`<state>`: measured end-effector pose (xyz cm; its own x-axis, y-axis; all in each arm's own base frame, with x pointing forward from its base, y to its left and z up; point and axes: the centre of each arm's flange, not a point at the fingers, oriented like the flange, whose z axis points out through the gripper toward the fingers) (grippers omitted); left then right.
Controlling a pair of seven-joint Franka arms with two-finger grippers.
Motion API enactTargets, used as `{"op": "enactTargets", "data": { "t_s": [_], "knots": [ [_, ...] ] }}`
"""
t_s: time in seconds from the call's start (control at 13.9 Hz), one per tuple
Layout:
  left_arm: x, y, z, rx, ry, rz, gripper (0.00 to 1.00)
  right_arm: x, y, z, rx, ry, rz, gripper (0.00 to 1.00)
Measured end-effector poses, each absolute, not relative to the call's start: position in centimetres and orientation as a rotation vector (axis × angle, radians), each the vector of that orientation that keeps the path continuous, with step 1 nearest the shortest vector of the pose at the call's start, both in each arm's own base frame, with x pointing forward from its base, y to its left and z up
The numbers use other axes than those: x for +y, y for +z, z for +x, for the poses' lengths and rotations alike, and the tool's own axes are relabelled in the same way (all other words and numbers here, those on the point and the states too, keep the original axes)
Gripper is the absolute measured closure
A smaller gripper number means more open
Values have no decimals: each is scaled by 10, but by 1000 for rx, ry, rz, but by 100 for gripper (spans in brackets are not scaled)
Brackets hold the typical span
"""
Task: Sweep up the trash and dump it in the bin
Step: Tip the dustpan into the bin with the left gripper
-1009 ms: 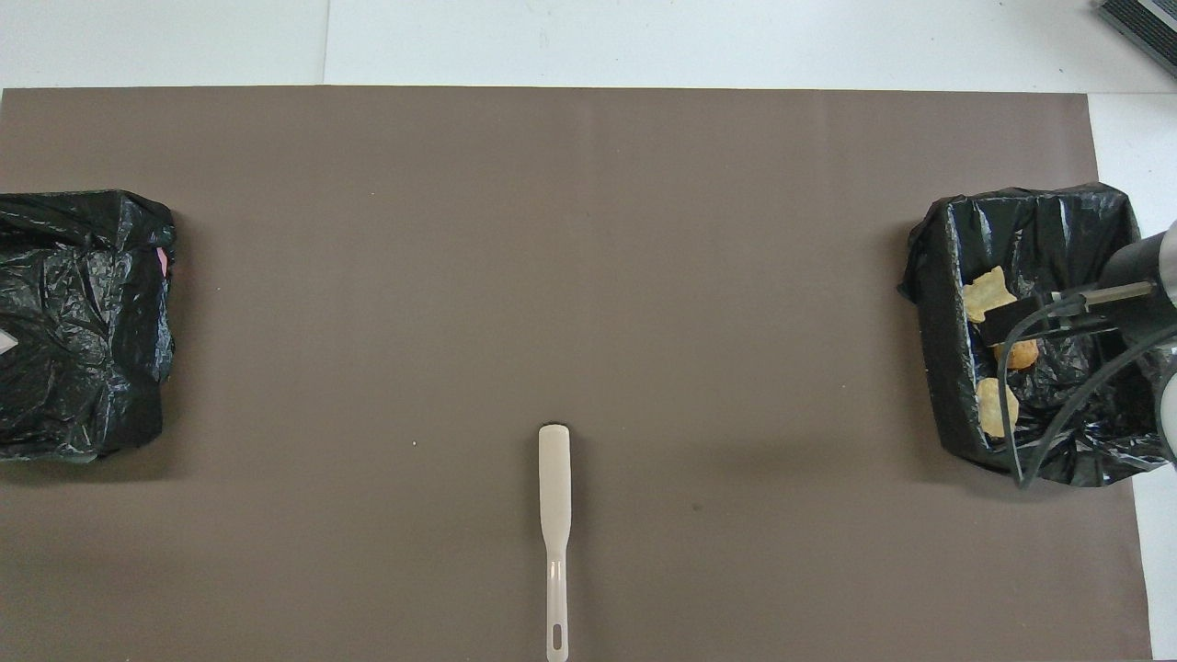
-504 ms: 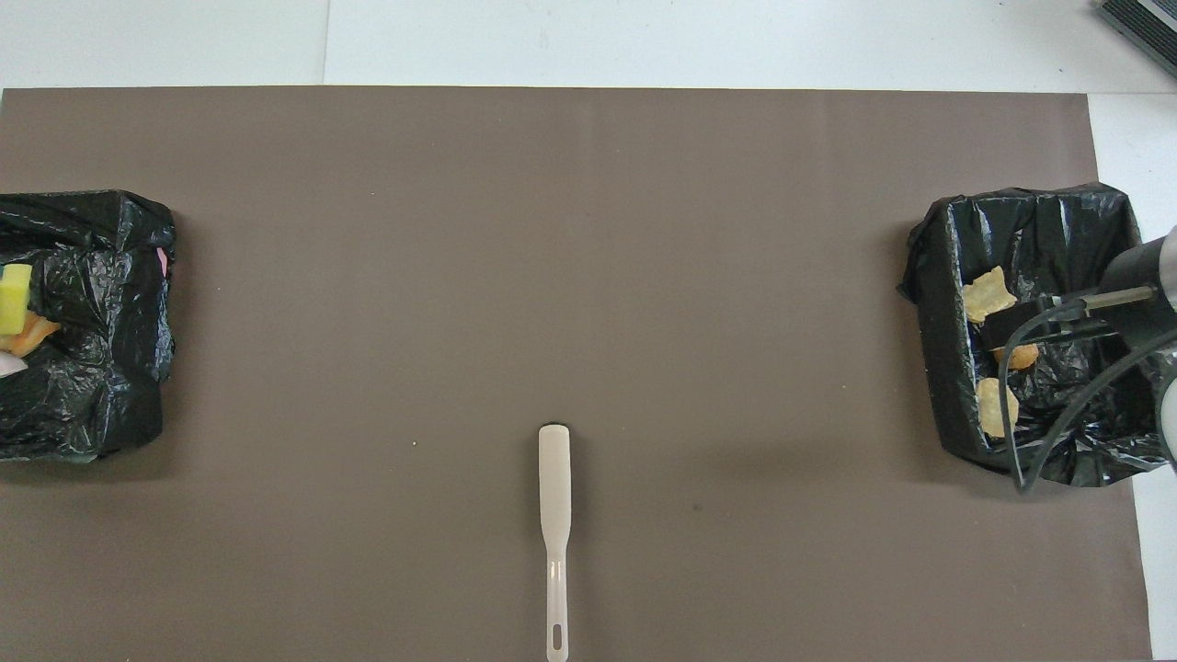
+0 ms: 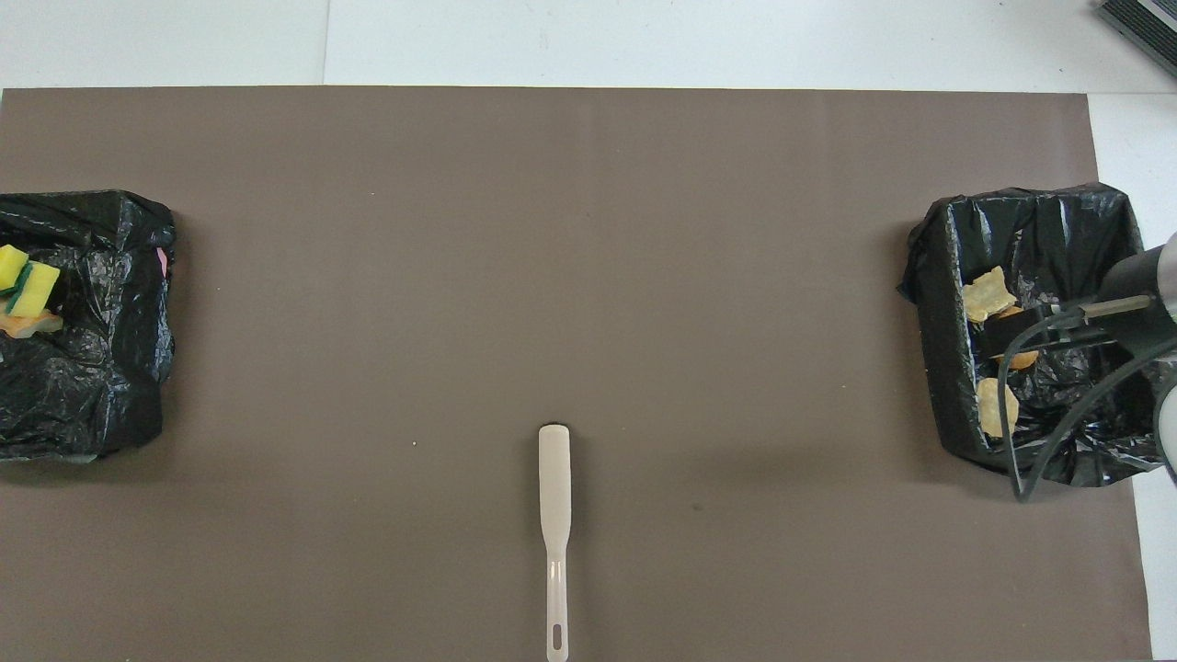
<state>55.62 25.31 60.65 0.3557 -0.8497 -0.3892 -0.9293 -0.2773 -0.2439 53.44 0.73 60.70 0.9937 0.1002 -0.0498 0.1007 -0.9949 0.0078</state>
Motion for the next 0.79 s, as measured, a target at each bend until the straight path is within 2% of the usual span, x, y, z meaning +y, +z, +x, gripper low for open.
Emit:
{"op": "enactTargets", "data": {
  "t_s": [0.29,0.58,0.79],
  "knots": [
    [233,632,556,1561,301,-2175,69,7,607,534,157,-79,3126,0],
    [215,660,538,1559,315,-2206,69,7,607,534,156,-78,3126,0],
    [194,670,523,1618,113,-2386,69,7,607,534,156,-78,3126,0]
  ]
}}
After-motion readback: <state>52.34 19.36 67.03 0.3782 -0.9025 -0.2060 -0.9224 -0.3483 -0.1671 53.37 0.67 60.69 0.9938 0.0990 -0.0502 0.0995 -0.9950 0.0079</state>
